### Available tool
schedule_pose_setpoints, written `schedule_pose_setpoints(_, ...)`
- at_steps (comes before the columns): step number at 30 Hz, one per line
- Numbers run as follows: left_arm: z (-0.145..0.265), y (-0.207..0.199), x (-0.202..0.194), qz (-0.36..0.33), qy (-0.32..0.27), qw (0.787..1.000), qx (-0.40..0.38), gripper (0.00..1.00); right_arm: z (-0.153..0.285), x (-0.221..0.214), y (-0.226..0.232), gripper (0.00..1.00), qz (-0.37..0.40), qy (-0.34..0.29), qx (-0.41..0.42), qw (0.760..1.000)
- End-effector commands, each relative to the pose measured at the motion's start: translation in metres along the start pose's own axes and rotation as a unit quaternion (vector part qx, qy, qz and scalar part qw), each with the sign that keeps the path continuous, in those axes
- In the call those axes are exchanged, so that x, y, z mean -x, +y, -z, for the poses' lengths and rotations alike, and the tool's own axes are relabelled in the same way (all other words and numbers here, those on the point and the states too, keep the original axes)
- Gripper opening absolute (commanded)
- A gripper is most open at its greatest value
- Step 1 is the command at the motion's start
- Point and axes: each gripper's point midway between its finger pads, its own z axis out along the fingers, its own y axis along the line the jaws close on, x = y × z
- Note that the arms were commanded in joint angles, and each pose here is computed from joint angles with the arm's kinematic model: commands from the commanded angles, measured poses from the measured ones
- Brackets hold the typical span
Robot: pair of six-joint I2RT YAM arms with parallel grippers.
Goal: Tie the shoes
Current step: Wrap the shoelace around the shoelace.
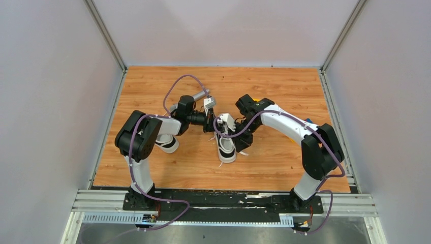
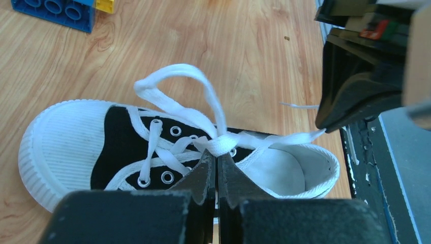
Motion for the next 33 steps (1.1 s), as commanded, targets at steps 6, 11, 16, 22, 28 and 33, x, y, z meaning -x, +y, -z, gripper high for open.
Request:
schedule_pose_setpoints(6, 0.001, -0.018, 0.016, -0.005, -0.029, 0.998, -0.050, 0.00, 0.010, -0.007, -0.037, 0.10, 0.017, -0.013, -0.086, 0.996)
schedule_pose_setpoints(11, 0.002, -0.025, 0.012, -0.015, -0.026, 0.997, -0.070, 0.00, 0.024, 0.003, -0.049, 0.28, 0.007, -0.053, -0.085, 0.995)
schedule_pose_setpoints(16, 0.002, -0.026, 0.005, -0.018, -0.019, 0.997, -0.079, 0.00, 0.044, 0.020, -0.060, 0.45, 0.018, -0.126, -0.051, 0.990)
schedule_pose_setpoints(22, -0.001, -0.025, 0.002, -0.020, -0.014, 0.994, -0.105, 0.00, 0.049, 0.061, -0.088, 0.45, -0.013, -0.207, 0.022, 0.978)
schedule_pose_setpoints(28, -0.001, -0.013, 0.004, -0.003, -0.013, 0.995, -0.094, 0.00, 0.032, 0.081, -0.099, 0.36, -0.030, -0.233, 0.084, 0.968)
schedule_pose_setpoints(33, 0.005, -0.002, -0.001, 0.033, 0.000, 0.997, -0.066, 0.00, 0.025, 0.079, -0.093, 0.32, -0.031, -0.236, 0.113, 0.965)
